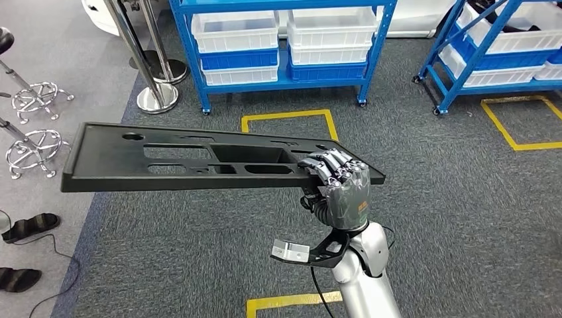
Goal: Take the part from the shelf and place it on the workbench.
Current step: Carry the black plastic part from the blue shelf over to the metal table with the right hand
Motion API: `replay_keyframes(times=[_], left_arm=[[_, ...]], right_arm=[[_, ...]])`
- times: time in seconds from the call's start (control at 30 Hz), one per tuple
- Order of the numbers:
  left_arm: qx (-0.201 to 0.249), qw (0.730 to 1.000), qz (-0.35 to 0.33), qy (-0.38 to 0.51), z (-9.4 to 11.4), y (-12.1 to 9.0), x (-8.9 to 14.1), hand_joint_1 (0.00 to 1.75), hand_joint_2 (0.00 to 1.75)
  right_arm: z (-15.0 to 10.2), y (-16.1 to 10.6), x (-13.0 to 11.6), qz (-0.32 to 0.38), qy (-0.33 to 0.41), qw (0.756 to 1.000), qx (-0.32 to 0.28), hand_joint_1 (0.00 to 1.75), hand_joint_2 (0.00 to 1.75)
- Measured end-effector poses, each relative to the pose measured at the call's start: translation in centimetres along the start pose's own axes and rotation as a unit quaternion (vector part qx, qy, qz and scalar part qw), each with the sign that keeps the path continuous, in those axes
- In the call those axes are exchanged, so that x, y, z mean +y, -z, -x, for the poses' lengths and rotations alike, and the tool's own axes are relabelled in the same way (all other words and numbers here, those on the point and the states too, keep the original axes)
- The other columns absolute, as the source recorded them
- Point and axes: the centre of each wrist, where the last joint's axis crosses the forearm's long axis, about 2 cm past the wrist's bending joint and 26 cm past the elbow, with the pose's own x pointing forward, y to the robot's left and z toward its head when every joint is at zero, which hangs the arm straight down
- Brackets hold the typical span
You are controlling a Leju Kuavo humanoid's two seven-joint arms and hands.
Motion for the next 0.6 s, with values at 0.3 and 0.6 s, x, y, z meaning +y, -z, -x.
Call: replay_keyframes(times=[0.3, 0.6], left_arm=[[-0.008, 1.0, 0.004, 0.012, -0.26, 0.1, -0.26, 0.0, 1.75], [-0.01, 1.0, 0.008, 0.014, -0.37, 0.14, -0.34, 0.0, 1.75]], right_arm=[[0.17, -0.15, -0.23, -0.005, -0.006, 1.0, -0.007, 1.75, 1.75], [0.07, -0.22, -0.24, -0.007, -0.008, 1.0, -0.01, 1.75, 1.75]])
